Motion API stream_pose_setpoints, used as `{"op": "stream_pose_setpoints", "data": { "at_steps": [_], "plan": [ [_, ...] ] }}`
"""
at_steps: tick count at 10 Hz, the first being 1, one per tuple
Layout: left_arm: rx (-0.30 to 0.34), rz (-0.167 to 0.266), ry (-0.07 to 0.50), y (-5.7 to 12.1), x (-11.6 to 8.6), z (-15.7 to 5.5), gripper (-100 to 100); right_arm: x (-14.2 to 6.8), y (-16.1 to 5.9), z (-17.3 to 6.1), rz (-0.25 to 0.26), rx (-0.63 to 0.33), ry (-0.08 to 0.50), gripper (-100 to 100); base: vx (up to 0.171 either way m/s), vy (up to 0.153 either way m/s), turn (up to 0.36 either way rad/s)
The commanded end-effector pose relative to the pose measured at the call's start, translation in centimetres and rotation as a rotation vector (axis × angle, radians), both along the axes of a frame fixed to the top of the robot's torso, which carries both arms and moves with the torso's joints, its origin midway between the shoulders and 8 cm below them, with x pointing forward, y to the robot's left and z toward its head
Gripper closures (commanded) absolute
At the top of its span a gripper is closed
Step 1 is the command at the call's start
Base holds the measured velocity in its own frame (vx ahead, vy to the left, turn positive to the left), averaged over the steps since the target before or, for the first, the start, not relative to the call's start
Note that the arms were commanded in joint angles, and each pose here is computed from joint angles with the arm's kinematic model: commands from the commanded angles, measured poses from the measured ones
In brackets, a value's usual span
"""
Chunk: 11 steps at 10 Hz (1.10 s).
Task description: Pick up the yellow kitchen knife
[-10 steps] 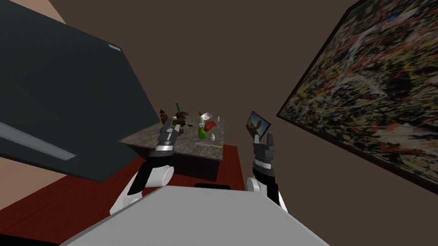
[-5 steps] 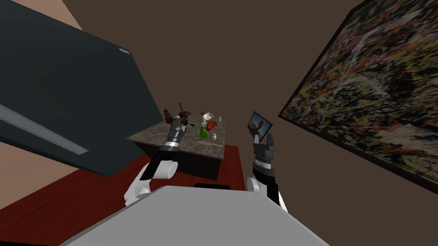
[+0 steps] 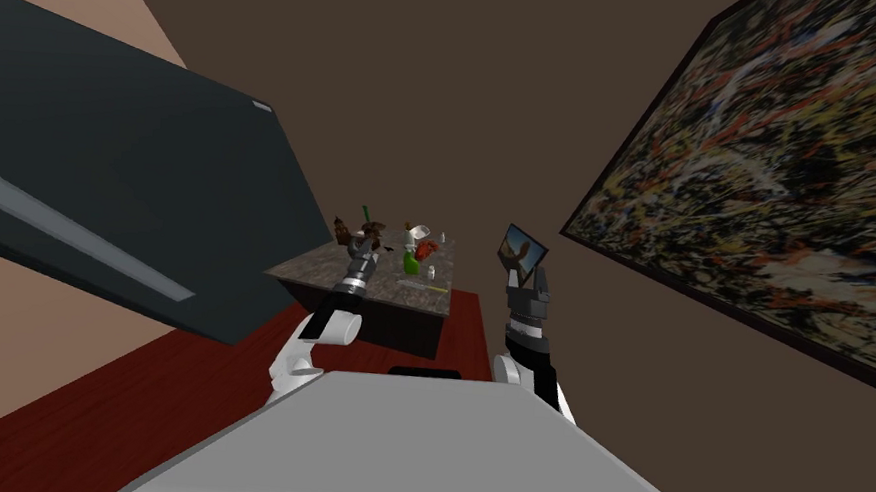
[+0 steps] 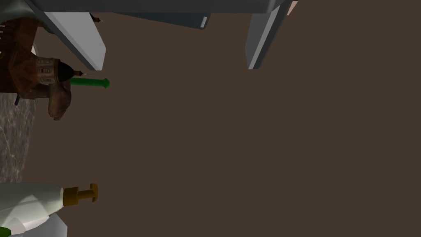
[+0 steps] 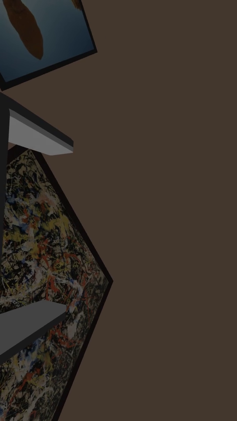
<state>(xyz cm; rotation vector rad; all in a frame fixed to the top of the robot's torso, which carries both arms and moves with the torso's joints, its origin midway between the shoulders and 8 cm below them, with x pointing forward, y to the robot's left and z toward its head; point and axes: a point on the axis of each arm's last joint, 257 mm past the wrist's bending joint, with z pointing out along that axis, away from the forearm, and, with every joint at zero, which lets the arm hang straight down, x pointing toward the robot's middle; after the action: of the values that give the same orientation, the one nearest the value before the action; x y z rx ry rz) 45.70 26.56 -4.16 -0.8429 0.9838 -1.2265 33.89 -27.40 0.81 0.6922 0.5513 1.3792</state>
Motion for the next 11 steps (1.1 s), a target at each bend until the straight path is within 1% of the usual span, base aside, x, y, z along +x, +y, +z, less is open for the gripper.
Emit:
{"op": "stream_pose_setpoints", "data": {
  "at_steps": [1,2,3,4,5,6,7,8,9,10,11],
  "plan": [
    [-0.003,-0.013,0.043,-0.5,1.5,-1.0,-100,0.0,0.0,0.0,0.000,0.000,0.000,0,-0.023,-0.002,0.051],
    [-0.003,-0.011,0.076,-0.4,1.8,-1.8,-100,0.0,0.0,0.0,0.000,0.000,0.000,0,-0.021,-0.001,0.026],
    [-0.006,-0.021,0.110,-0.7,3.2,-2.6,-100,0.0,0.0,0.0,0.000,0.000,0.000,0,-0.023,0.000,0.065],
    [-0.006,-0.019,0.134,-0.7,3.3,-3.2,-100,0.0,0.0,0.0,0.000,0.000,0.000,0,-0.018,-0.003,0.028],
    [-0.009,-0.028,0.162,-1.0,4.6,-3.8,-100,0.0,0.0,0.0,0.000,0.000,0.000,0,-0.024,-0.003,0.053],
    [-0.010,-0.027,0.186,-1.0,4.8,-4.4,-100,0.0,0.0,0.0,0.000,0.000,0.000,0,-0.018,-0.002,0.023],
    [-0.010,-0.026,0.195,-0.9,4.8,-4.6,-100,0.0,0.0,0.0,0.000,0.000,0.000,0,-0.005,0.000,-0.003],
    [-0.013,-0.033,0.230,-1.2,6.1,-5.4,-100,0.0,0.0,0.0,0.000,0.000,0.000,0,-0.011,0.001,0.045],
    [-0.013,-0.031,0.259,-1.2,6.2,-6.1,-100,0.0,0.0,0.0,0.000,0.000,0.000,0,-0.012,-0.003,0.025],
    [-0.017,-0.038,0.286,-1.5,7.5,-6.7,-100,0.0,0.0,0.0,0.000,0.000,0.000,0,-0.017,-0.005,0.053],
    [-0.017,-0.035,0.318,-1.4,7.5,-7.5,-100,0.0,0.0,0.0,0.000,0.000,0.000,0,-0.015,-0.006,0.015]
  ]
}}
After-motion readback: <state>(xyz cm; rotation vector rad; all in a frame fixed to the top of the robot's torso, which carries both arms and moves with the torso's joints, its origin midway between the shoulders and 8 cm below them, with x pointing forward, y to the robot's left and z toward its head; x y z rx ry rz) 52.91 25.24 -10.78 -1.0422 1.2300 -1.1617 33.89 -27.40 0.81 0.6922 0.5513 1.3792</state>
